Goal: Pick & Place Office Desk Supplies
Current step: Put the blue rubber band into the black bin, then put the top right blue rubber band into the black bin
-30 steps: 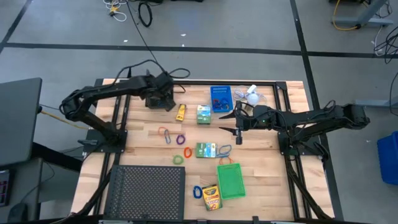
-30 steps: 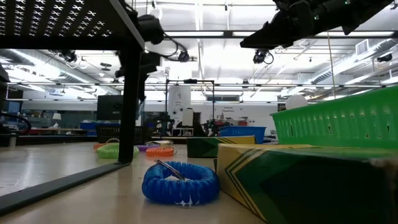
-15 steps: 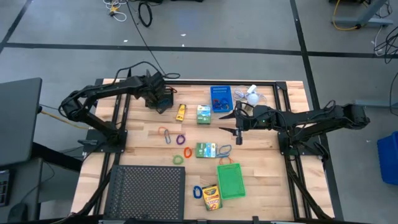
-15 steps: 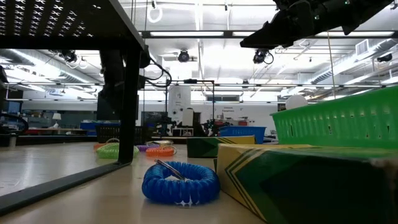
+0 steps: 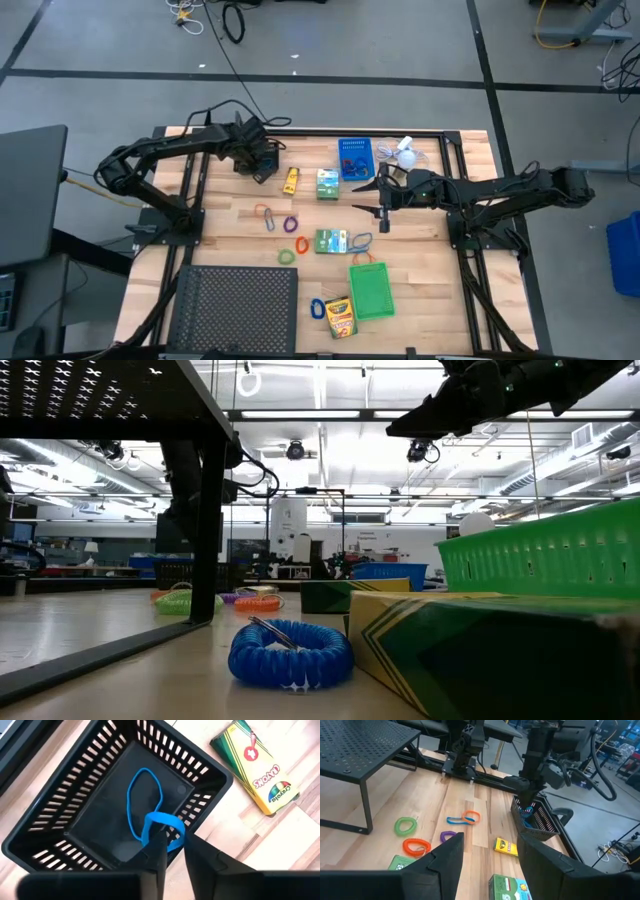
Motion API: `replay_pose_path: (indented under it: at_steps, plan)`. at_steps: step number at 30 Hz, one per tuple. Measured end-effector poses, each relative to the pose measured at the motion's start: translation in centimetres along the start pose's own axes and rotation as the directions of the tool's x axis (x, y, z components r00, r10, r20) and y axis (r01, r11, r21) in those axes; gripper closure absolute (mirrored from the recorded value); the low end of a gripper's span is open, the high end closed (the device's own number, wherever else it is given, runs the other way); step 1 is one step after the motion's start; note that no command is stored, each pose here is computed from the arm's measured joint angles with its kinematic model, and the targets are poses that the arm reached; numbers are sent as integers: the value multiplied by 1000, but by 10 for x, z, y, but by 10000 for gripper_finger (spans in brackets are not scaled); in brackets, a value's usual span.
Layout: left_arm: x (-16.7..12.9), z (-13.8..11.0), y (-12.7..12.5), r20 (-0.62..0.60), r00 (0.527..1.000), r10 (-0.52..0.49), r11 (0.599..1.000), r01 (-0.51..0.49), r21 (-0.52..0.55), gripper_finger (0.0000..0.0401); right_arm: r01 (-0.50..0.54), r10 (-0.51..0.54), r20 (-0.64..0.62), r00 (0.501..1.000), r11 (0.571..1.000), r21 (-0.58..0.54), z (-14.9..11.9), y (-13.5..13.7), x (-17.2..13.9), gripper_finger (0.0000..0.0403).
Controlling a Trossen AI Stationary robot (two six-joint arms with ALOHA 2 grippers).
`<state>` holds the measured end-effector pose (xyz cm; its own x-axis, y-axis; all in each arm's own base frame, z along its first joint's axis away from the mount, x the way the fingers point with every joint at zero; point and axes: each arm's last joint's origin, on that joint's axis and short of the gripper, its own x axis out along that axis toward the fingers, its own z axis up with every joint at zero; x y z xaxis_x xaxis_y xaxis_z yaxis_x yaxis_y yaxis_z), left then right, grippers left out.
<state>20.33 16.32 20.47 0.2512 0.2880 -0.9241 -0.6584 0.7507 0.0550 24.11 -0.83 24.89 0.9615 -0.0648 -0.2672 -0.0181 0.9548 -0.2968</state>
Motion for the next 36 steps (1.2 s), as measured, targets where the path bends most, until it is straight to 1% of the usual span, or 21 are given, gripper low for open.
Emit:
replay_pose_path:
  at_steps: [7, 13, 19, 23, 26, 31, 33, 36]
  plan:
    - [0, 0, 0, 2, 1000, 0, 1000, 0, -11, 273, 0, 0, 0, 1000, 1000, 4, 0, 0, 0, 211]
    - [0, 4, 0, 38, 999, 5, 1000, -4, -19, 220, 1, -1, 0, 1000, 1000, 4, 0, 0, 0, 211]
    - [0, 5, 0, 55, 998, 5, 1000, -6, 16, 158, 1, -1, 0, 1000, 1000, 23, 0, 0, 0, 211]
    - [0, 5, 0, 52, 999, 5, 999, -7, 36, 124, 5, -5, -1, 1000, 1000, 30, 0, 0, 0, 211]
    - [0, 5, 0, 52, 999, 5, 998, -8, 55, 110, 5, -5, -2, 1000, 1000, 31, 0, 0, 0, 211]
    - [-1, 5, -1, 57, 998, -30, 993, 23, 111, 106, 4, -4, -3, 1000, 999, 42, 0, 0, 0, 211]
    - [-5, 6, -2, 80, 994, -70, 989, 59, 133, 107, 3, -3, -10, 1000, 999, 42, -1, 0, 0, 211]
    - [-11, 10, -5, 142, 976, -166, 974, 139, 179, 107, 26, -25, -38, 999, 999, 42, -3, 0, 0, 211]
